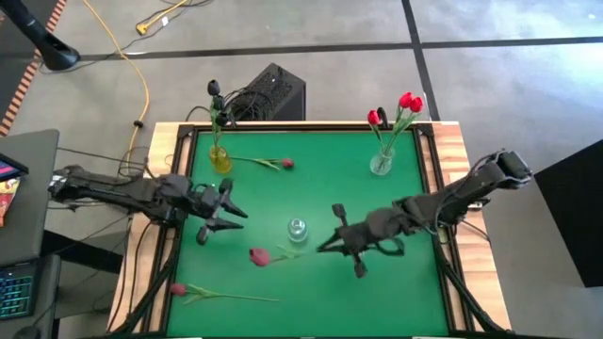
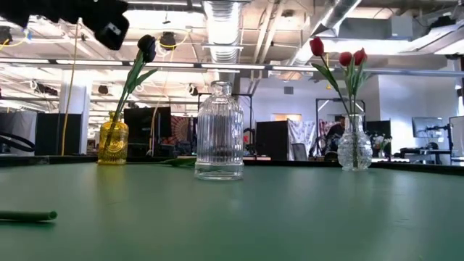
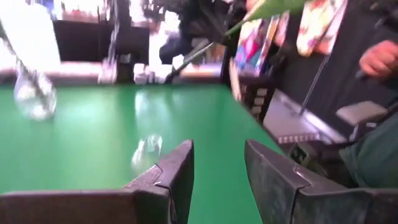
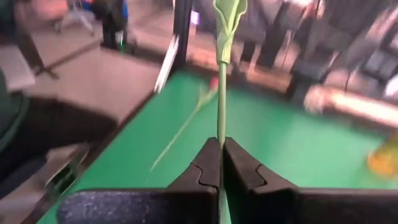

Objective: Sort flowers into vase by color
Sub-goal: Put the right dark red tulip into the bottom transparent vase

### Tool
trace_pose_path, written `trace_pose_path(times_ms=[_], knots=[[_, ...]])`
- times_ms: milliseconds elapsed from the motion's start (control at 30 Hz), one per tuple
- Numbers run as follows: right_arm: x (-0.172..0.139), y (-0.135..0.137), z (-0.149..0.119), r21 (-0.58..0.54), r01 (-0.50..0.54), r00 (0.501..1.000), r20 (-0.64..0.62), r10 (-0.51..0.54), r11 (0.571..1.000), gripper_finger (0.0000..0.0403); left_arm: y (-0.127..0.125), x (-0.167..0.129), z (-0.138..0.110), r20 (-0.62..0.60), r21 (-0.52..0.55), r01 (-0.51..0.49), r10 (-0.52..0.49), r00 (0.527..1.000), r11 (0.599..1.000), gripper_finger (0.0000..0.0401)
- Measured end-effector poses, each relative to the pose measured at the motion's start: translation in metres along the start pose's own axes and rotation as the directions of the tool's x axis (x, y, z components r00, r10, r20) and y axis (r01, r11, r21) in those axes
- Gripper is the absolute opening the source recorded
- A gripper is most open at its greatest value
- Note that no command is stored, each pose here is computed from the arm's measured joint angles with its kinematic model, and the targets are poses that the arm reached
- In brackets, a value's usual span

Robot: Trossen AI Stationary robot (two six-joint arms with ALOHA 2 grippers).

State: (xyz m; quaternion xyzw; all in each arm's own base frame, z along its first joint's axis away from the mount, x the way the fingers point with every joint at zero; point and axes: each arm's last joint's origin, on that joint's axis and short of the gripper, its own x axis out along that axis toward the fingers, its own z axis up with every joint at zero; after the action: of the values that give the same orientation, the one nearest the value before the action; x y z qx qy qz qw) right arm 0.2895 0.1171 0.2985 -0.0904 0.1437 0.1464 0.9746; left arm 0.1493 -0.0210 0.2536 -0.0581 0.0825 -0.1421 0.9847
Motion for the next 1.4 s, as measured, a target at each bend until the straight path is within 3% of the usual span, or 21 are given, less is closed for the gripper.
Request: trace_pose_path(times_ms=[233, 533, 667, 900, 1133, 1267, 1400], knots=[[0.004, -0.032, 0.010, -0.046, 0.016, 0.977, 0.213, -0.006, 0.999, 0.0028, 0.003, 0.031, -0.003, 0.256, 0.070, -0.148, 0.125, 0.958, 0.987, 0.0129], [0.029, -0.055, -0.002, -0.030, 0.064, 0.963, 0.266, -0.054, 0.997, 0.0027, 0.010, 0.105, 0.016, 0.203, 0.164, -0.159, 0.124, 0.971, 0.974, 0.0129], [0.032, -0.064, -0.006, -0.023, 0.086, 0.963, 0.258, -0.078, 0.996, 0.0031, 0.013, 0.123, 0.023, 0.209, 0.218, -0.200, 0.155, 0.966, 0.955, 0.0129], [0.029, -0.073, -0.007, -0.023, 0.113, 0.962, 0.253, -0.104, 0.993, 0.0028, 0.013, 0.118, 0.030, 0.247, 0.263, -0.271, 0.207, 0.947, 0.926, 0.0129], [0.028, -0.085, -0.009, -0.012, 0.146, 0.961, 0.241, -0.139, 0.989, 0.0031, 0.010, 0.106, 0.039, 0.262, 0.308, -0.266, 0.188, 0.947, 0.914, 0.0129], [0.026, -0.091, -0.009, -0.008, 0.168, 0.955, 0.251, -0.161, 0.986, 0.0028, 0.007, 0.103, 0.041, 0.252, 0.322, -0.214, 0.135, 0.958, 0.922, 0.0129], [0.025, -0.096, -0.008, -0.013, 0.186, 0.947, 0.268, -0.175, 0.983, 0.0032, 0.008, 0.101, 0.043, 0.264, 0.310, -0.255, 0.174, 0.949, 0.916, 0.0129]])
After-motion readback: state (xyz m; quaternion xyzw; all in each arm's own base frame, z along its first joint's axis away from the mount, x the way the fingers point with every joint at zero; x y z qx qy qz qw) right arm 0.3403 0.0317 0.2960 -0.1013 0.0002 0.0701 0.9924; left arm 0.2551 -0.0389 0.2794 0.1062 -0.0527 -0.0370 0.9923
